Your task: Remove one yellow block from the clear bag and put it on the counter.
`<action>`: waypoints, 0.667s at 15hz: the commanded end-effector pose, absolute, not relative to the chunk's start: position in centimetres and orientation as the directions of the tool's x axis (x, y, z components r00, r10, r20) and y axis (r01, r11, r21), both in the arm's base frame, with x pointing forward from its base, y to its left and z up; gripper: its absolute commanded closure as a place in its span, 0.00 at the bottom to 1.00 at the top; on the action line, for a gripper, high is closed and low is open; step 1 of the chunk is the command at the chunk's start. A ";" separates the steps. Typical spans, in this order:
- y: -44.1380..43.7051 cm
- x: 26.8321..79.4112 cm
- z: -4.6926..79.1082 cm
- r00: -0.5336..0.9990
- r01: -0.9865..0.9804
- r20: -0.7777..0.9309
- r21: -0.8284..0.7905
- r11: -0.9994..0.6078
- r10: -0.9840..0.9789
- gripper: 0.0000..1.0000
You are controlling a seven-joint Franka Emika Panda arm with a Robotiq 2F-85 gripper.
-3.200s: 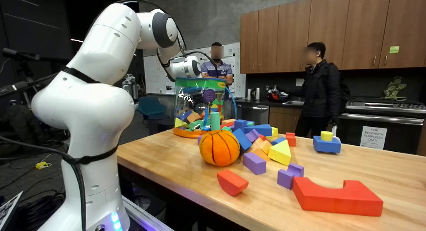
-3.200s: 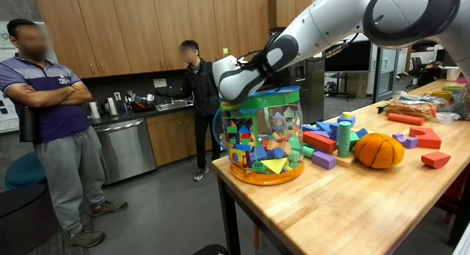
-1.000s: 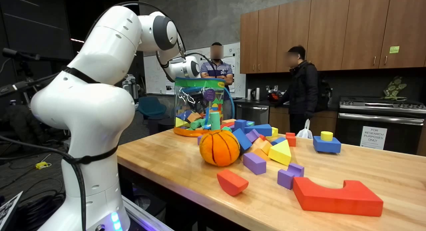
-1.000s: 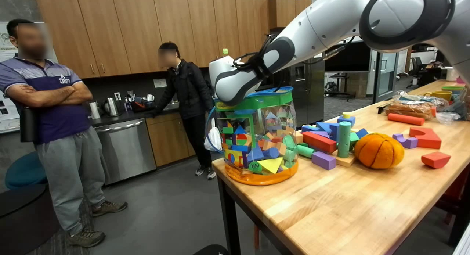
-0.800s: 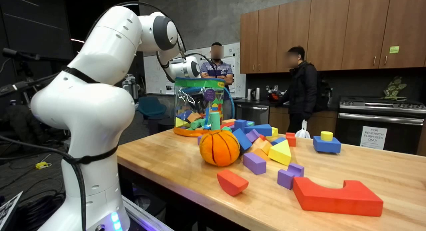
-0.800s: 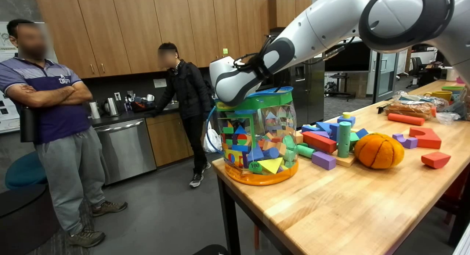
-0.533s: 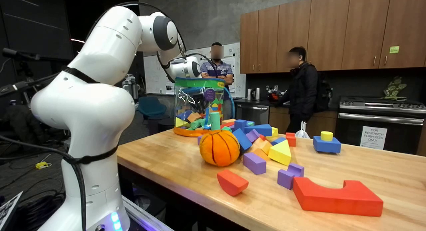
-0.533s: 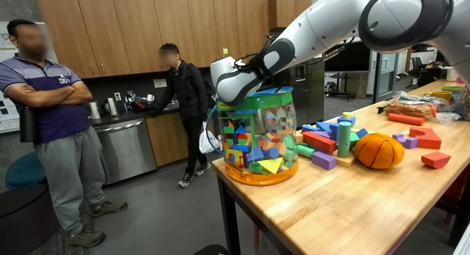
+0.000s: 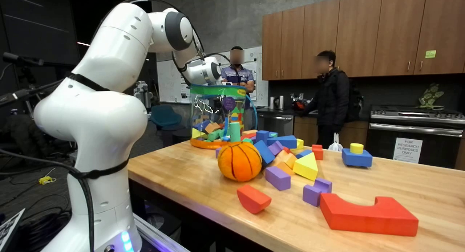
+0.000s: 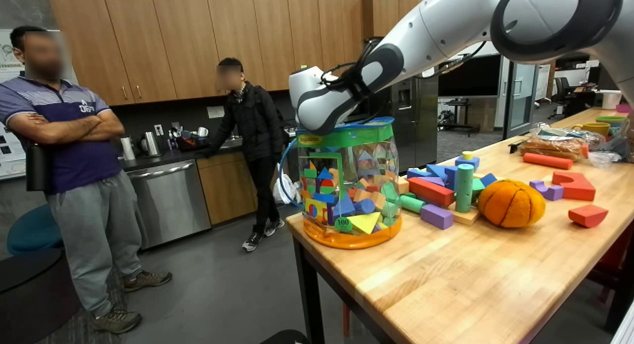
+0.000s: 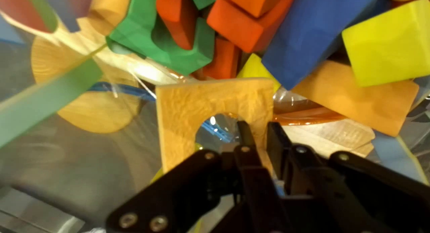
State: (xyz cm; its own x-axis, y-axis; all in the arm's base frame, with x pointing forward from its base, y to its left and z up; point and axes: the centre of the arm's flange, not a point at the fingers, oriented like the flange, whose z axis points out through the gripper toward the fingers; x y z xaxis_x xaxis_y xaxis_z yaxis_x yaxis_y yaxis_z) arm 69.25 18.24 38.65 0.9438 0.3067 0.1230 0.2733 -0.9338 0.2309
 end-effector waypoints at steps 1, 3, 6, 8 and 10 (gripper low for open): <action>15.9 66.9 42.2 0.944 0.222 0.175 0.295 -0.929 0.281 0.96; 14.9 66.3 44.2 0.941 0.203 0.196 0.318 -0.926 0.274 0.96; 13.8 65.2 47.9 0.935 0.186 0.227 0.344 -0.920 0.274 0.96; 13.4 64.2 50.7 0.925 0.183 0.259 0.338 -0.923 0.278 0.96; 12.9 63.2 53.9 0.914 0.177 0.297 0.320 -0.931 0.276 0.96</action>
State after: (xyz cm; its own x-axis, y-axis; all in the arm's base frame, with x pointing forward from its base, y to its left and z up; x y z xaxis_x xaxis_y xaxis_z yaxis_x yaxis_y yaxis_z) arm 66.34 14.11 49.90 0.9253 0.2780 0.2578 0.1863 -0.9256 0.3295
